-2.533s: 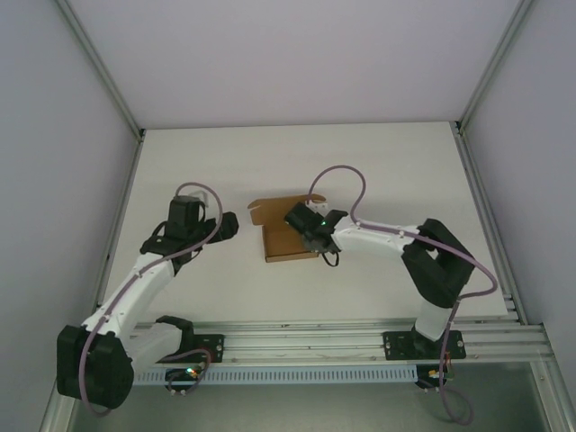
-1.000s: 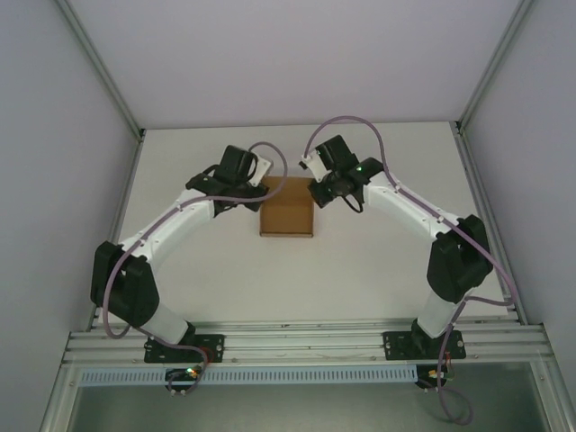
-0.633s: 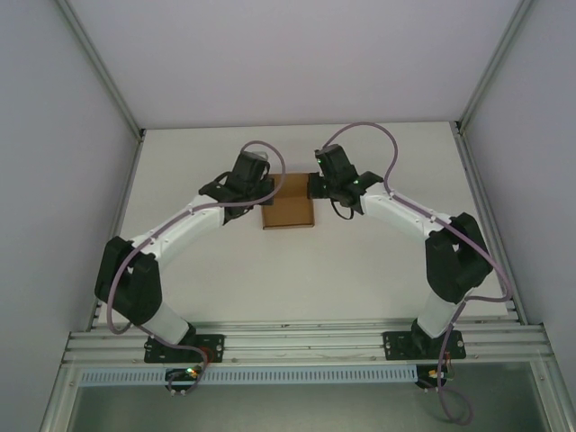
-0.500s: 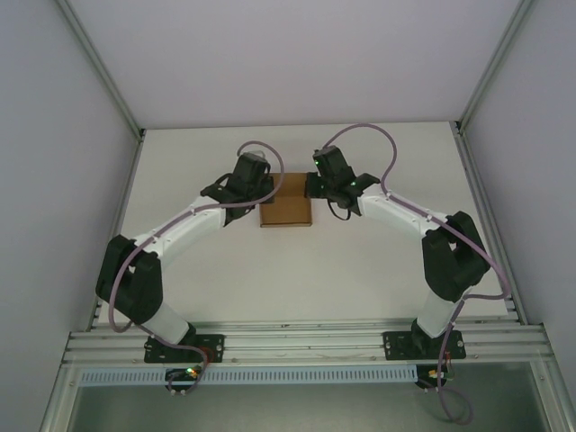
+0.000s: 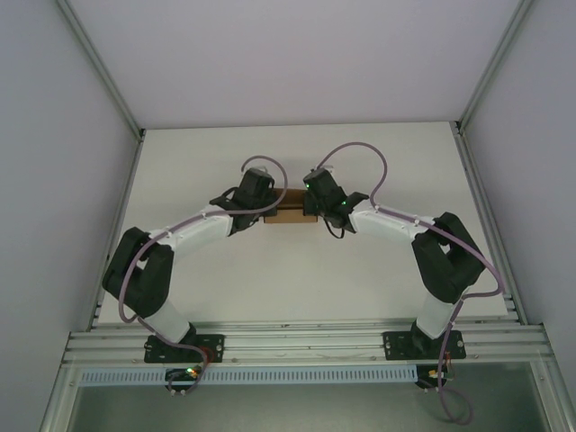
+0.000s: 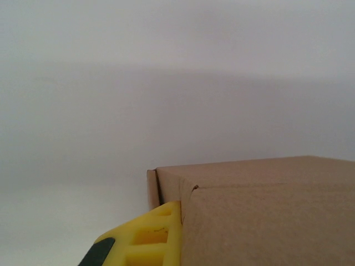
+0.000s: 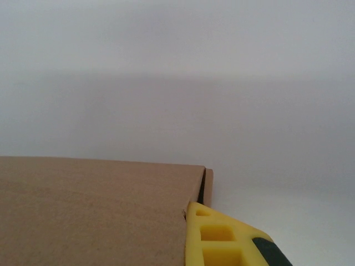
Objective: Assemble paper box
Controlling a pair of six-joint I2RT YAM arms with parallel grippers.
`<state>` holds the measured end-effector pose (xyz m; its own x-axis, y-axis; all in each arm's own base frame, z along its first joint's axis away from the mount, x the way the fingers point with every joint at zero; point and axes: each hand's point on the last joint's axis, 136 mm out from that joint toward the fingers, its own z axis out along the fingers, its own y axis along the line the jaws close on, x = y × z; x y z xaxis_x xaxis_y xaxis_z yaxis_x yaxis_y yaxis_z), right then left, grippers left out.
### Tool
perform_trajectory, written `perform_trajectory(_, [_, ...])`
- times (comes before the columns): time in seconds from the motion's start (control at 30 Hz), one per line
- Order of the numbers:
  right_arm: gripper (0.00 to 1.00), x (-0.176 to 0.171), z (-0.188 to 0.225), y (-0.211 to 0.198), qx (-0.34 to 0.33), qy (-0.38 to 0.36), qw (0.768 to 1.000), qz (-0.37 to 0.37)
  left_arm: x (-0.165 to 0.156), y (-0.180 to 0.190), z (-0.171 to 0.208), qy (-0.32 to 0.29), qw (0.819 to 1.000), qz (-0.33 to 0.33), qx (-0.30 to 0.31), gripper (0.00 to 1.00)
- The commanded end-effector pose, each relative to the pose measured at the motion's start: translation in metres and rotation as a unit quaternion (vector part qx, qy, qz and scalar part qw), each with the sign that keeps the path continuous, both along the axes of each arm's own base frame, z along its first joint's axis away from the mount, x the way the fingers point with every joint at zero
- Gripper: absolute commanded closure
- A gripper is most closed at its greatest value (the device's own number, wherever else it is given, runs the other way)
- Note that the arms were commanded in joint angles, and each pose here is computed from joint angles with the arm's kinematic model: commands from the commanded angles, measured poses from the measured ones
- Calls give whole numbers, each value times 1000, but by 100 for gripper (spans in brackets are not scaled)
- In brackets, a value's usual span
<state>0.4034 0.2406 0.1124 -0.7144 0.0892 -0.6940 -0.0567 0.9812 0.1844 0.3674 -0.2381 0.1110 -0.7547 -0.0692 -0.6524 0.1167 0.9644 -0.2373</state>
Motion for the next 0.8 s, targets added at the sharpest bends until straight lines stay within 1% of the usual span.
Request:
perform_trajectory(0.0, [98,2,26,6,3,-57,998,-8,-22,7,-20,31,999,-1,8,98])
perform_trajectory(0.07, [98,-2,28,5,-15,-74,997,-6,-29,2,-22,30,999,-19,1,96])
perform_trajectory(0.1, [98,-5,31,4,-22,-83,996,-4,-33,2,-22,31,999,-23,1,92])
perform_trajectory(0.13, [98,-8,33,3,-29,-92,995,-5,-36,2,-21,31,999,-26,1,88])
perform_trajectory(0.17, [98,-10,35,2,-37,-99,994,-2,-39,3,-19,29,999,-25,1,80])
perform_trajectory(0.23, [97,-15,37,1,-45,-111,993,2,-44,5,-14,26,999,-28,-7,73])
perform_trajectory(0.3, [97,-20,32,1,-55,-113,992,11,-49,6,-4,18,999,-32,-14,61])
perform_trajectory(0.33, [97,-23,29,1,-62,-114,992,13,-52,7,2,13,999,-36,-18,51])
perform_trajectory(0.37, [97,-25,26,2,-70,-114,991,19,-55,8,8,8,999,-40,-24,36])
perform_trajectory(0.53, [97,-36,11,2,-104,-116,987,33,-71,13,36,-5,998,-51,-49,0])
perform_trajectory(0.6, [97,-41,9,4,-111,-124,985,42,-77,18,45,-8,997,-48,-55,0])
perform_trajectory(0.67, [96,-46,6,7,-114,-132,983,53,-81,26,53,-9,998,-32,-60,0])
perform_trajectory(0.77, [95,-52,-2,7,-111,-134,983,65,-86,31,63,18,995,-19,-95,0])
